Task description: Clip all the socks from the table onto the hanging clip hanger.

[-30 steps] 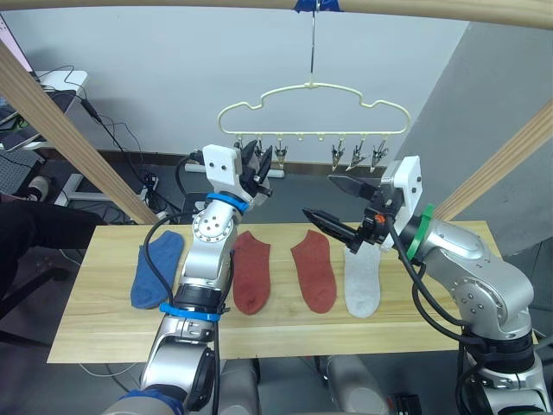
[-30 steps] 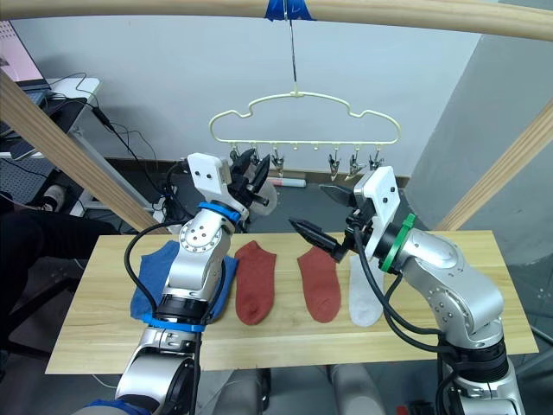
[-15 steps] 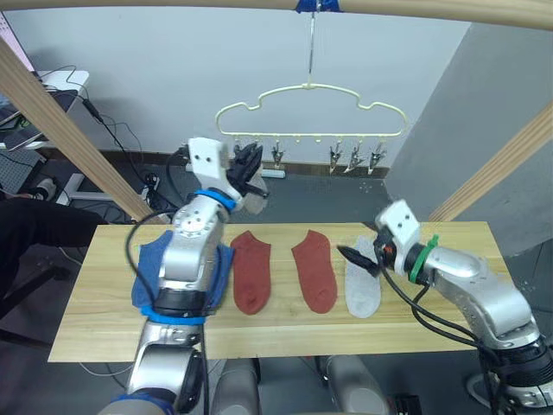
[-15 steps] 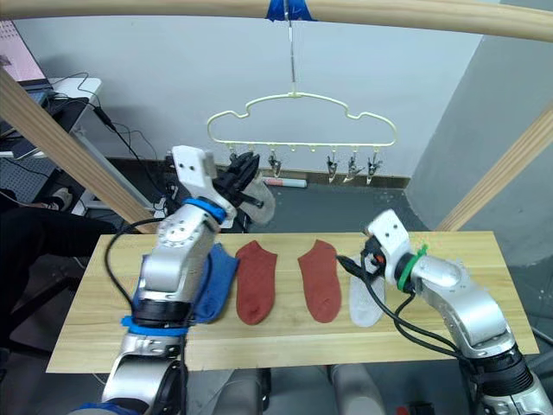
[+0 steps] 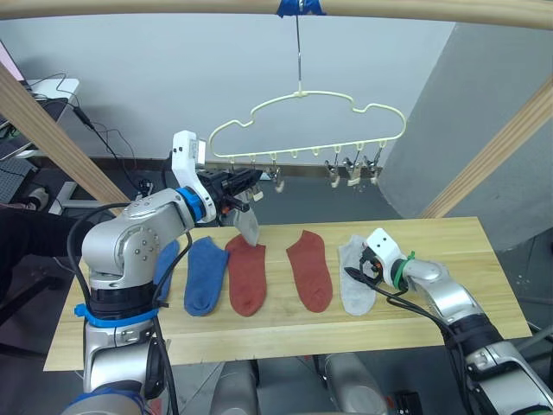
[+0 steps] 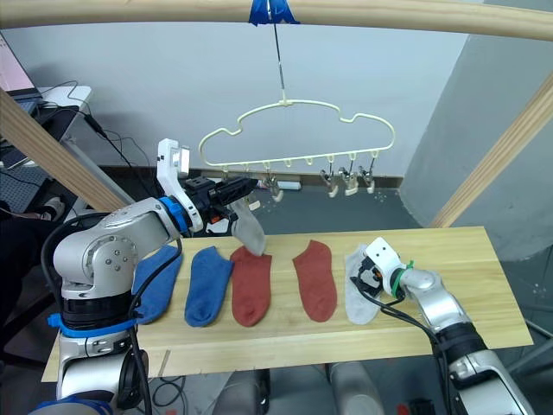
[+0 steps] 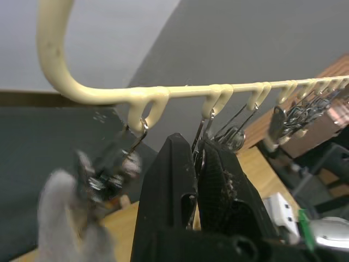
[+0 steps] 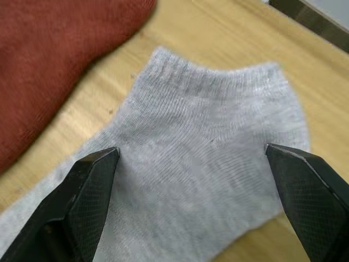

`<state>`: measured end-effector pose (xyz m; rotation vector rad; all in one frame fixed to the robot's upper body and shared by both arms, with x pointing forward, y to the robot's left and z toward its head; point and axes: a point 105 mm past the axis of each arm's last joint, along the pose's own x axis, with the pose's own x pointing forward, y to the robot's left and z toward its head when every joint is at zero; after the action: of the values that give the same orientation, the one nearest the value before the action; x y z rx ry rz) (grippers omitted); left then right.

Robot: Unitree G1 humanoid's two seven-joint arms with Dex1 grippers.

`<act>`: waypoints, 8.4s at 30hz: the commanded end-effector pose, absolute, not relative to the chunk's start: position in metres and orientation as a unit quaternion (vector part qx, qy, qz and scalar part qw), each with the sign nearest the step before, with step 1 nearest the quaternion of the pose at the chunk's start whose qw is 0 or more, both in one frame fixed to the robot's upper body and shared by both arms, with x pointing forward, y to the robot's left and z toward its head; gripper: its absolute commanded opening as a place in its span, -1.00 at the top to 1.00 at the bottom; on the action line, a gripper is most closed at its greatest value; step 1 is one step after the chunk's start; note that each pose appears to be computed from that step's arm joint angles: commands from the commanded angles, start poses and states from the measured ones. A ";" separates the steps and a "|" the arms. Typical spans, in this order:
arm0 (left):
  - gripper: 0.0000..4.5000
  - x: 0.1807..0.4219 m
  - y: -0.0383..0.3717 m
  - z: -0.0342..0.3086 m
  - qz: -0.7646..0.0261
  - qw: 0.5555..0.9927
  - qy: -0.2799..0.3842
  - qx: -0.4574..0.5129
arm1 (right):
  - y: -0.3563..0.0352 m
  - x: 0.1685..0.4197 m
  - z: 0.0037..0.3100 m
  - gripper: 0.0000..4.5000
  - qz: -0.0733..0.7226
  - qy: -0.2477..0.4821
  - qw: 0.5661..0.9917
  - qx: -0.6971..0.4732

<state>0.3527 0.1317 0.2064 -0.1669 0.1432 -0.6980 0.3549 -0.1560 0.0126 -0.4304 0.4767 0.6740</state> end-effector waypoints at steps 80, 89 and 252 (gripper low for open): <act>-0.14 0.335 0.123 0.232 -0.376 0.867 0.100 -0.312 | -0.009 0.319 0.186 1.00 0.446 -0.172 0.833 -0.278; -1.00 0.303 0.138 0.234 -0.400 0.886 0.111 -0.208 | -0.006 0.319 0.168 0.53 0.472 -0.122 0.843 -0.226; 0.86 0.391 0.095 0.209 -0.193 0.960 -0.200 0.040 | -0.082 0.266 0.199 -1.00 0.438 -0.063 0.896 -0.037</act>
<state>0.3965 0.0981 0.1911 0.1010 -0.3468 -0.3798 0.2718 -0.0861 0.1928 -0.0549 -0.0956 0.8830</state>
